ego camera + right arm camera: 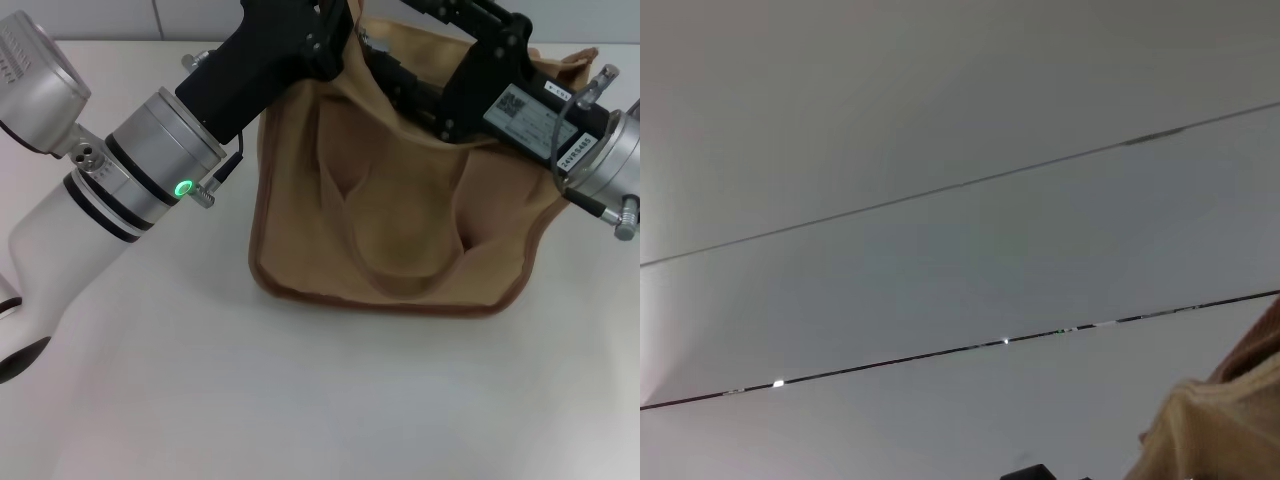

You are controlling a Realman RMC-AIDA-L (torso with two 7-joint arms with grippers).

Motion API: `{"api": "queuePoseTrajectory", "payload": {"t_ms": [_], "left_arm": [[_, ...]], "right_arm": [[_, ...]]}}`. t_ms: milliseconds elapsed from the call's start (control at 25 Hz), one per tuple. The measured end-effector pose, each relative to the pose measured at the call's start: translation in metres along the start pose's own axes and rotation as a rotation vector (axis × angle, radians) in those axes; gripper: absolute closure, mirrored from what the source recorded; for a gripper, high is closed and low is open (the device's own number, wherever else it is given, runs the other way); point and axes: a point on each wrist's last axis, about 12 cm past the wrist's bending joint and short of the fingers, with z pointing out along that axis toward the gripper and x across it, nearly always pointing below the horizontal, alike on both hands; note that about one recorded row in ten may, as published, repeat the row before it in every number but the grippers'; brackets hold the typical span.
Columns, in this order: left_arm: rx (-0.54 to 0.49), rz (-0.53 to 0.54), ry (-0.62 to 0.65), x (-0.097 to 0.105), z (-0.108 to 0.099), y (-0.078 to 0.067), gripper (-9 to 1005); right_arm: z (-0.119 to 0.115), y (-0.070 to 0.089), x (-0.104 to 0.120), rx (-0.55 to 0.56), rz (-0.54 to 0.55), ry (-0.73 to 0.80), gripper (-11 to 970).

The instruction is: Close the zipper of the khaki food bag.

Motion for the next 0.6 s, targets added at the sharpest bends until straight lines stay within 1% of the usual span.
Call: {"api": "queuePoseTrajectory", "payload": {"t_ms": [280, 440, 600], "left_arm": [[-0.003, 0.003, 0.004, 0.0004, -0.0001, 0.0003, 979], [-0.003, 0.003, 0.002, 0.0002, -0.0001, 0.0004, 979], [-0.005, 0.006, 0.004, 0.0005, 0.0, 0.0006, 979]], "right_arm": [[-0.0011, 0.0035, -0.0017, -0.015, -0.013, -0.003, 273], [-0.0004, 0.001, -0.0042, 0.01, -0.016, -0.021, 272], [0.0035, 0.0022, -0.0051, 0.013, -0.031, -0.014, 272]]}}
